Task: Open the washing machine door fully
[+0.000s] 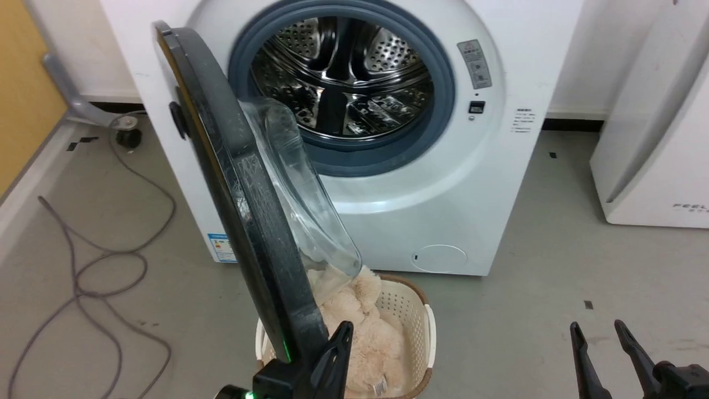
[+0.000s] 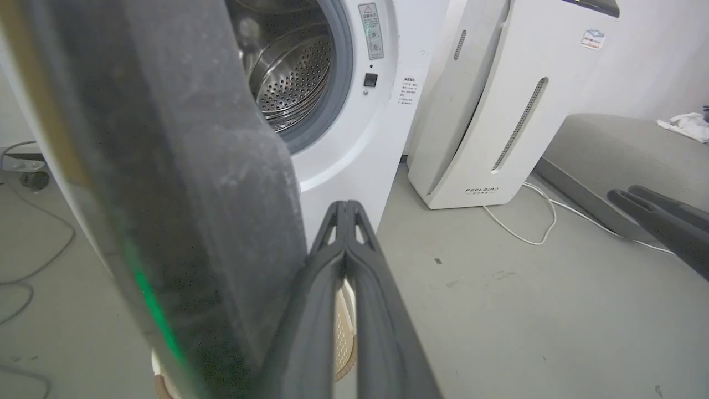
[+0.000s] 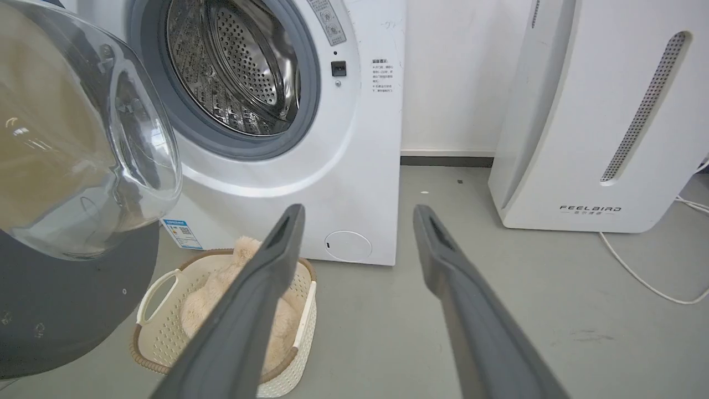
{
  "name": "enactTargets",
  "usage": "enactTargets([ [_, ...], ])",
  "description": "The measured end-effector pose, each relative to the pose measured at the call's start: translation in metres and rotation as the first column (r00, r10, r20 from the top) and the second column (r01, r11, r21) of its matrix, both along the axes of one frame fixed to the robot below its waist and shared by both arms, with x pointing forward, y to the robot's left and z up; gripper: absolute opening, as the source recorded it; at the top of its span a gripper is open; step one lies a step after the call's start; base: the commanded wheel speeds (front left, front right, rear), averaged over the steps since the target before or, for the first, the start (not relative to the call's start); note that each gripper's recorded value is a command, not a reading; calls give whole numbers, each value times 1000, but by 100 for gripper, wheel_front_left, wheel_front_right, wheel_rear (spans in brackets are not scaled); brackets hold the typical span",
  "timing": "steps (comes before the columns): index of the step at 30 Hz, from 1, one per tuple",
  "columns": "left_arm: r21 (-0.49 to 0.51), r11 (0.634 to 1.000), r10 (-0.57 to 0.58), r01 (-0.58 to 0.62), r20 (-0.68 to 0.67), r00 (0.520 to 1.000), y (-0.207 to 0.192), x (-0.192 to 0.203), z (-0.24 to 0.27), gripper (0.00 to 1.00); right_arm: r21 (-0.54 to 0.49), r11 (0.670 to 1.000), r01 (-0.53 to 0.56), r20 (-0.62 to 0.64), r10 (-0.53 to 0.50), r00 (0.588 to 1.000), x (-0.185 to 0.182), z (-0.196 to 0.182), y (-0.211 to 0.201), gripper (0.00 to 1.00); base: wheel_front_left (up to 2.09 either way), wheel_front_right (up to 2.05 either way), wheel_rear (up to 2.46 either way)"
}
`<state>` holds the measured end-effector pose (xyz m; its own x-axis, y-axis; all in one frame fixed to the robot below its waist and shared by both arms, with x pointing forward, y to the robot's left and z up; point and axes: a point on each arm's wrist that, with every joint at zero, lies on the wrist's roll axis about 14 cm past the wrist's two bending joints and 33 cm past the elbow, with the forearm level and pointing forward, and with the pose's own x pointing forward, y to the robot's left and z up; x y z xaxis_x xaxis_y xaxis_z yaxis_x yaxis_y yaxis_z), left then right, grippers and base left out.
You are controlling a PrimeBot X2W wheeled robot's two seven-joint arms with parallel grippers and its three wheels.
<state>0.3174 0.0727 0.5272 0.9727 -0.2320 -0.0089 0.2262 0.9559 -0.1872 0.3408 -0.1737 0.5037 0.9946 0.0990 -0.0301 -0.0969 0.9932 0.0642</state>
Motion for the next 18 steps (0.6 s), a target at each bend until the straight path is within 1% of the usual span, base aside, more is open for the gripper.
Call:
enactTargets([
  [1,-11,999,50,-50,-7,999,11,-6,0,0,-1,1000,-21,1,21,1000,3,0,6,100,0,0,0],
  [4,-19,994,110,-110,-6,994,25,-12,1,0,-2,999,-43,1,43,999,7,1,13,100,0,0,0],
  [5,-24,984,179,-179,8,984,42,-16,5,0,-5,998,-67,0,67,998,12,1,21,100,0,0,0],
  [8,-29,967,256,-255,32,966,63,-20,12,0,-7,996,-92,-1,92,996,17,1,28,100,0,0,0],
  [13,-8,926,378,-378,42,925,101,-29,12,0,-12,992,-128,4,128,992,23,2,40,100,0,0,0],
  [18,45,870,487,-490,66,871,147,-36,11,0,-14,989,-148,6,148,989,26,3,47,100,0,0,0],
])
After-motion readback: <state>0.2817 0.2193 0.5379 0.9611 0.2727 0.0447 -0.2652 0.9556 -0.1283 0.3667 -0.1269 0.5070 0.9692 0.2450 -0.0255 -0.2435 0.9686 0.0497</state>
